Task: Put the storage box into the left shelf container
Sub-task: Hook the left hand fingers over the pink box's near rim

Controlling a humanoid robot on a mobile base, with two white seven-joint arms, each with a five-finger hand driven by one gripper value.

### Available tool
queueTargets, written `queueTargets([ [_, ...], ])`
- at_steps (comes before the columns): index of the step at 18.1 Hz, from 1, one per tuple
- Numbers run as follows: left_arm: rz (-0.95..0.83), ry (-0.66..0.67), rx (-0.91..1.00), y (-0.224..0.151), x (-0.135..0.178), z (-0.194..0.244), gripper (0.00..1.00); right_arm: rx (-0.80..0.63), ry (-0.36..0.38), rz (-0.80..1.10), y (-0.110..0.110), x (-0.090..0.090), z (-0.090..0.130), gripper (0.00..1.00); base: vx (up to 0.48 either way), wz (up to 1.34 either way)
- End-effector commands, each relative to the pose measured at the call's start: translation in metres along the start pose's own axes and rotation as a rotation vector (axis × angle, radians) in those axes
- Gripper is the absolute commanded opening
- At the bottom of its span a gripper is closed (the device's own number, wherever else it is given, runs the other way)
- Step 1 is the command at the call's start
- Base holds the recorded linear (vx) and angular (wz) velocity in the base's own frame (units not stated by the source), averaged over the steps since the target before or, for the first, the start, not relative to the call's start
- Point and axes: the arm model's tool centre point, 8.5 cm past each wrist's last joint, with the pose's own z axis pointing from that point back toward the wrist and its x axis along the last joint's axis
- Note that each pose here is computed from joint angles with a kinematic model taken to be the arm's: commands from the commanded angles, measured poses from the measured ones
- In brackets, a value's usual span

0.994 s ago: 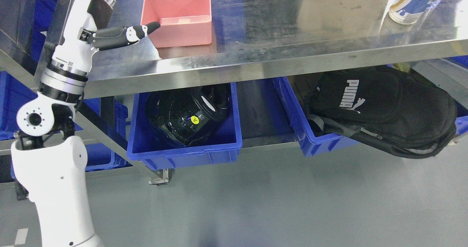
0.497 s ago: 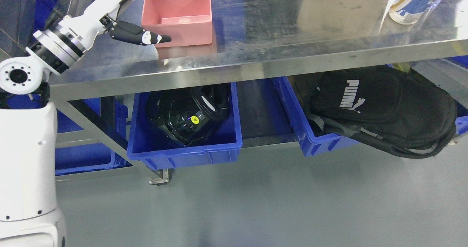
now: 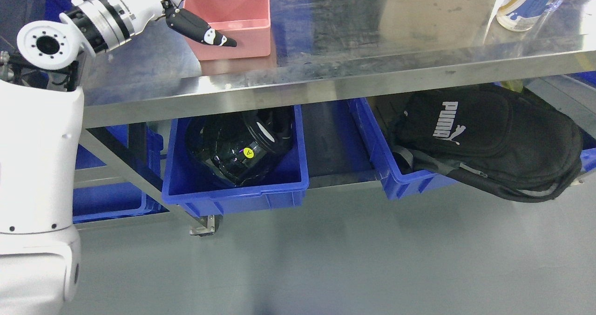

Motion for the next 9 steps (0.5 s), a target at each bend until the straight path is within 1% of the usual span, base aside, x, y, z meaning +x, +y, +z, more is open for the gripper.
queueTargets([
  [1, 0.058, 0.156, -0.246, -0.048, -0.031, -0.064, 0.97, -0.022, -0.023, -0.02, -0.012, 0.01, 0.0, 1.0, 0.0, 0.0],
  [4, 0.078, 0.178, -0.268, -0.053, -0.036, -0.069, 0.95, -0.024, -0.022, -0.02, -0.012, 0.009, 0.0, 1.0, 0.0, 0.0],
  [6, 0.078, 0.172, -0.269, -0.052, -0.033, -0.073, 0.95, -0.024, -0.022, -0.02, -0.012, 0.009, 0.0, 1.0, 0.0, 0.0],
  [9, 0.099, 0.189, -0.267, -0.05, -0.035, -0.074, 0.88, -0.022, -0.022, -0.02, -0.012, 0.009, 0.0, 1.0, 0.0, 0.0],
])
